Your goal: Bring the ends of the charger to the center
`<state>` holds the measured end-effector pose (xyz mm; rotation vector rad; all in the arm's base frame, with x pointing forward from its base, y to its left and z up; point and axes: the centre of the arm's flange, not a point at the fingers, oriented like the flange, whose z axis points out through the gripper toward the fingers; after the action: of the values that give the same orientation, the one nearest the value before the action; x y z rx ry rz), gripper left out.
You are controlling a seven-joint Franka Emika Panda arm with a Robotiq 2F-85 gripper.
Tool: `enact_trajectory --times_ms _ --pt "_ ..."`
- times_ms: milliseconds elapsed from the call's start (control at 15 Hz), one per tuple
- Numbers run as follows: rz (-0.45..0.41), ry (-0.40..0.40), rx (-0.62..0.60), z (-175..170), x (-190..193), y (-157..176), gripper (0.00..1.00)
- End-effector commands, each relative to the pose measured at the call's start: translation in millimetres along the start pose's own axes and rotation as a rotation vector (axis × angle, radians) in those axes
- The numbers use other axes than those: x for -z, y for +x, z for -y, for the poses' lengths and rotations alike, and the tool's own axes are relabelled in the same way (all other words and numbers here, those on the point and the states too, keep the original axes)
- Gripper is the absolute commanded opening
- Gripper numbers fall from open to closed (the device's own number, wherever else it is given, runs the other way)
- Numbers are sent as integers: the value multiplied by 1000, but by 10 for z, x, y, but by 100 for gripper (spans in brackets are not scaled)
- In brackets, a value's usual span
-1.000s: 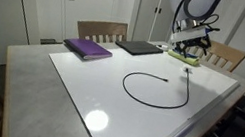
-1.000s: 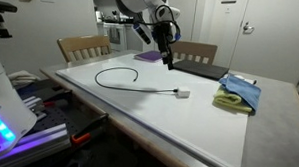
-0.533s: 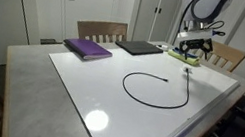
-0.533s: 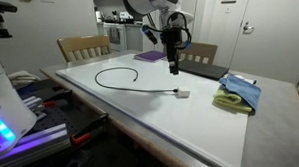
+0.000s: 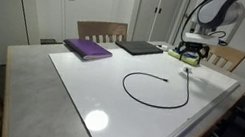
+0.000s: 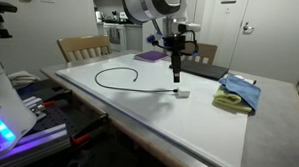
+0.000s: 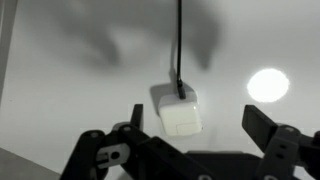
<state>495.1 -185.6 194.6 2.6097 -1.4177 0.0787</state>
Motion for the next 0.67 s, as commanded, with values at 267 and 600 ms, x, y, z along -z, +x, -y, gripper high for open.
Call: enact_trajectory --times_ms 267,600 --pt "109 48 86 -313 -172 47 100" --pt "129 -3 114 -414 -301 38 100"
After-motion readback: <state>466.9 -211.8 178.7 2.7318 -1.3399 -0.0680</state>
